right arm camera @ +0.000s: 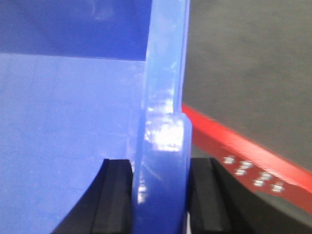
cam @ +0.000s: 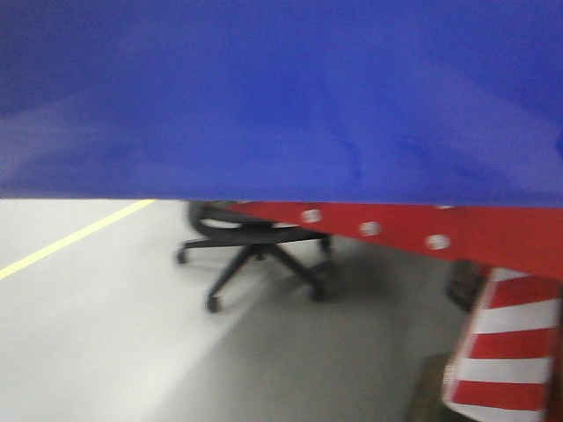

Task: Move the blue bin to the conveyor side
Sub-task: 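Carry the bin with both grippers while the base drives to the conveyor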

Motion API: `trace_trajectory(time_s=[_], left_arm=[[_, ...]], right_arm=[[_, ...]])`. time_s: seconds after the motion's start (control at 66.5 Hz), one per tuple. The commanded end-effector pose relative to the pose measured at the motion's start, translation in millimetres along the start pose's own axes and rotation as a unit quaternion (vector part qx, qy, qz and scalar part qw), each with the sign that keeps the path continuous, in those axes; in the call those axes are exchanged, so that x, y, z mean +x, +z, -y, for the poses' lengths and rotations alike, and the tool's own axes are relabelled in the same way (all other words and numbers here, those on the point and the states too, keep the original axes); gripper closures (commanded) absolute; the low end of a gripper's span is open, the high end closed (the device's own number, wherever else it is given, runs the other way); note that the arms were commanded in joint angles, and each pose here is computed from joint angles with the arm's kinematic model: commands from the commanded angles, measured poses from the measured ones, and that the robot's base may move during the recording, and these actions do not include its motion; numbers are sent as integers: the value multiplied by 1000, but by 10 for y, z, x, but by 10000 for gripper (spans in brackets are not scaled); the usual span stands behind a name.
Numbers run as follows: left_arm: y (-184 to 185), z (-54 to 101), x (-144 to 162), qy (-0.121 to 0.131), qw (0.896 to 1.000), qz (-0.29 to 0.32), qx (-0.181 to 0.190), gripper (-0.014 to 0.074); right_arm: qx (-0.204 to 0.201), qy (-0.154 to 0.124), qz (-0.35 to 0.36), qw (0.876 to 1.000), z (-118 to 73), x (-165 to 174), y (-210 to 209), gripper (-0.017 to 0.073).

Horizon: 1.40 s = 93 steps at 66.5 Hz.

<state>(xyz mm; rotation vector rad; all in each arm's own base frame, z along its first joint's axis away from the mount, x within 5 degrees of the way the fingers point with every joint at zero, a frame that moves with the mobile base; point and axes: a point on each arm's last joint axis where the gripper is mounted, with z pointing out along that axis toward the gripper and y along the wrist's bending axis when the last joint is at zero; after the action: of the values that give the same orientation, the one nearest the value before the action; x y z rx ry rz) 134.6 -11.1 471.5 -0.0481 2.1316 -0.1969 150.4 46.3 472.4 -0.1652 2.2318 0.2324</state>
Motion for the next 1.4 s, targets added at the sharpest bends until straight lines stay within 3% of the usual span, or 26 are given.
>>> trace_trajectory(time_s=[0.0, 1.384], left_arm=[[-98, -25, -106, 22, 998, 64, -21, 612], [-92, -39, -108, 26, 997, 63, -29, 612]], right_arm=[[40, -23, 61, 997, 81, -88, -109, 640], [40, -23, 61, 997, 81, -88, -109, 640]])
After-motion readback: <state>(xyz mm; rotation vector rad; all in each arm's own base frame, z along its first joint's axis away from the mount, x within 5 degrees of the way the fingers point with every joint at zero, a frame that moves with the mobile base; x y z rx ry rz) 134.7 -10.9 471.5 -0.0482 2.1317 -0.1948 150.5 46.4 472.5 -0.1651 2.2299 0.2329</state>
